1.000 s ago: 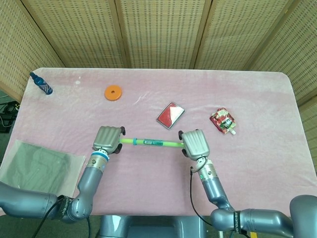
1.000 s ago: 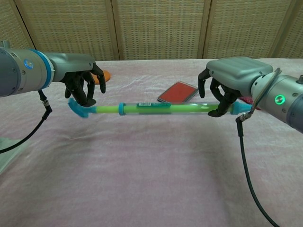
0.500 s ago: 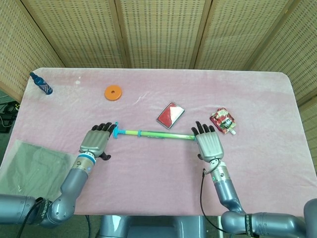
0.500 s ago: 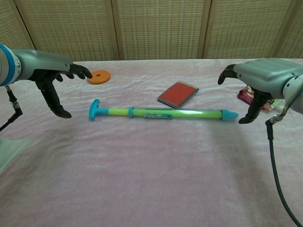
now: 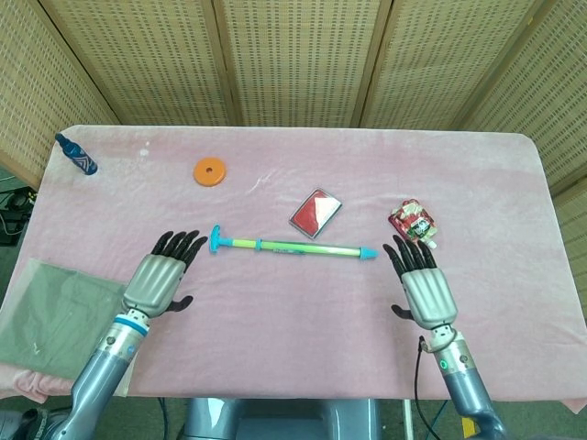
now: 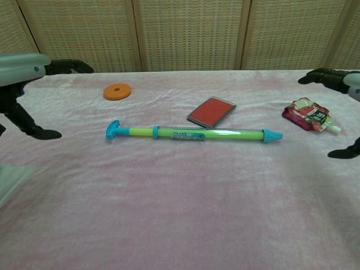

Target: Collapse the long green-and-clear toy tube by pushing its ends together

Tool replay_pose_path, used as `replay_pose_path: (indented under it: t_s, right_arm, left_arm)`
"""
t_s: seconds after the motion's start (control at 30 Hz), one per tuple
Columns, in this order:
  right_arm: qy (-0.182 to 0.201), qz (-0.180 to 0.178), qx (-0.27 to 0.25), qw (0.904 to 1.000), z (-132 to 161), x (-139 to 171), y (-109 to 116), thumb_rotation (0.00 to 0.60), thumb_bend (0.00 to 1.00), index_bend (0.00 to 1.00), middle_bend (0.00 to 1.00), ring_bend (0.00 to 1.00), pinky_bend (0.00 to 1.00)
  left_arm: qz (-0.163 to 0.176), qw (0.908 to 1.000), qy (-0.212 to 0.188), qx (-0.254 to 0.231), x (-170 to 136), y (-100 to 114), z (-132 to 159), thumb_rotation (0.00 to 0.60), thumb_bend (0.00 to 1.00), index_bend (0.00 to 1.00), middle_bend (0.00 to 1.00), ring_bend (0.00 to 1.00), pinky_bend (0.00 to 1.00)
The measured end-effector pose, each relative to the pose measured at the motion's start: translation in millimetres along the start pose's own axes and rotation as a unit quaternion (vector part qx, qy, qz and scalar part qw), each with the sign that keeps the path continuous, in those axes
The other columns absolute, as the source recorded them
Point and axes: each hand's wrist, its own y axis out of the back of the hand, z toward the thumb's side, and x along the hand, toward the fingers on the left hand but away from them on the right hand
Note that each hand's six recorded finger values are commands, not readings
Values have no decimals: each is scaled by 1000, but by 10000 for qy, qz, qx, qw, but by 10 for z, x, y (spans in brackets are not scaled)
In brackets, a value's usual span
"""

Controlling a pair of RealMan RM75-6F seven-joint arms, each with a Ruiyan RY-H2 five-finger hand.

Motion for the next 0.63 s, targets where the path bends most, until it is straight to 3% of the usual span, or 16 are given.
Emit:
replay_pose_path:
  t_s: [0.13,0.33,0.63]
  right_arm:
    - [98,-371,-294,9988,-185,258,86,600,173,41,0,0,19]
    - [95,-870,-515,9948,-485,655,204,600,174,21,0,0,12]
    - [264,-883,-464,9947,-546,951,156,600,173,20,0,0,10]
  left_arm:
    - [461,9988,59,159,-355,-161,-242,600,239,0,0,0,0]
    - [808,9959,380,114,-943,-439,-627,600,238,0,0,0,0]
    - [926,9946,427,174,-1276,-586,-826,600,239,0,0,0,0]
